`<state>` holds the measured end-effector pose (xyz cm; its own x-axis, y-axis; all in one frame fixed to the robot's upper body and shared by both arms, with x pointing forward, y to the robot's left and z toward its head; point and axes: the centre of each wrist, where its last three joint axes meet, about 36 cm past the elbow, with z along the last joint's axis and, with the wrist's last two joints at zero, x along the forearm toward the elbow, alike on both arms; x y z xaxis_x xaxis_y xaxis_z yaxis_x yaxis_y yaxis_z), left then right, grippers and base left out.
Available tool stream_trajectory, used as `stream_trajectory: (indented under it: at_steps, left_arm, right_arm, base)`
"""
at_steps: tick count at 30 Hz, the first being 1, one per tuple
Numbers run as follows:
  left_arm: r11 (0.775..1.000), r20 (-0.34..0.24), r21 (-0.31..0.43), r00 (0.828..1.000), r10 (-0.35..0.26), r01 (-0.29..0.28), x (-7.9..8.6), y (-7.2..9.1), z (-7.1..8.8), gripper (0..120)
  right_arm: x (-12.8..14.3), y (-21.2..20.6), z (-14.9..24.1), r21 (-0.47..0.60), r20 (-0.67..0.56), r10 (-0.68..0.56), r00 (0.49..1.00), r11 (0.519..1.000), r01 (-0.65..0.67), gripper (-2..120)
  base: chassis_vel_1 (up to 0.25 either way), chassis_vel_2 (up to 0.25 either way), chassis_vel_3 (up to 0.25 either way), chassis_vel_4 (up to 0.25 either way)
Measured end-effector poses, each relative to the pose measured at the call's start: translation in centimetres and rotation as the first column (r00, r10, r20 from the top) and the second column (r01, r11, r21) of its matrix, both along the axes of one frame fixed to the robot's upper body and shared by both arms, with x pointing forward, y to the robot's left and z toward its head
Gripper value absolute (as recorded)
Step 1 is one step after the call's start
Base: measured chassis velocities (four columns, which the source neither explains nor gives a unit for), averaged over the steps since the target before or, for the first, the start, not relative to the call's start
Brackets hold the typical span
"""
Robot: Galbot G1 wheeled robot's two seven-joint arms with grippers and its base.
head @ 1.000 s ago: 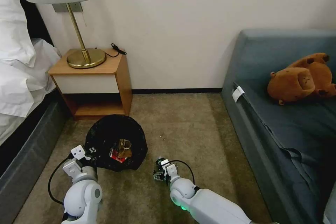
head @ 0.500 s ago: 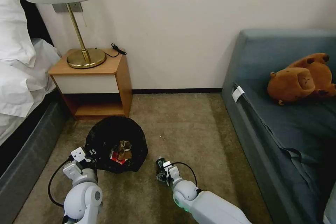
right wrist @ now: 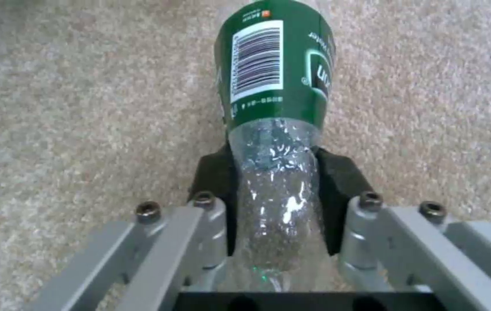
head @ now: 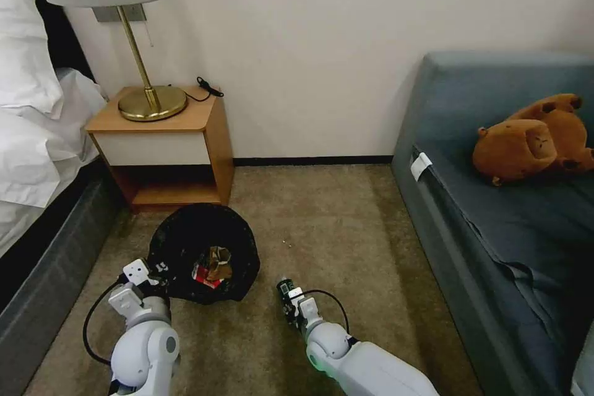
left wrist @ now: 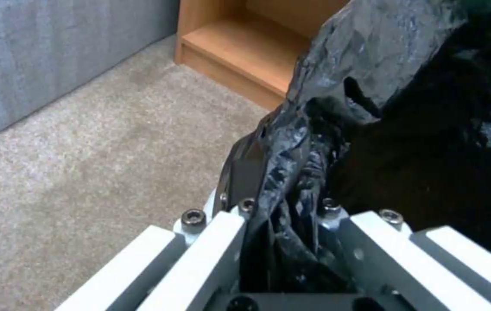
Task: Pick up the trash bin, then pick up the garbage on the floor and place it into the trash bin.
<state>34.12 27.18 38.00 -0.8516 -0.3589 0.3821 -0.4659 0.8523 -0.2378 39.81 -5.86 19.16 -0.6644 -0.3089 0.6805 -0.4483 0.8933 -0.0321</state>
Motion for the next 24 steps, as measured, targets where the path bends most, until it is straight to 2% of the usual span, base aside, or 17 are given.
stream_trajectory:
  at_steps: [1, 15, 24]
  left_arm:
    - [1.0, -0.003, -0.001, 1.0, 0.0, 0.0, 0.0, 0.0, -0.1, 1]
    - [1.0, -0.004, -0.001, 1.0, -0.005, 0.005, 0.5, -0.1, -0.2, 1]
    - [1.0, 0.0, -0.002, 1.0, -0.026, 0.026, 1.3, -0.8, 0.2, 1]
  right_arm:
    - [0.0, 0.0, -0.1, 0.001, 0.004, 0.0, 1.0, 1.0, 0.0, 19]
    - [0.3, -1.1, 1.0, 0.021, 0.044, -0.031, 0.999, 0.999, 0.03, 19]
    - [2.6, -3.1, 3.1, 0.06, 0.147, -0.108, 0.983, 0.993, 0.1, 19]
  base:
    - [0.0, 0.0, 0.0, 0.0]
    - [0.0, 0.0, 0.0, 0.0]
    - [0.0, 0.0, 0.0, 0.0]
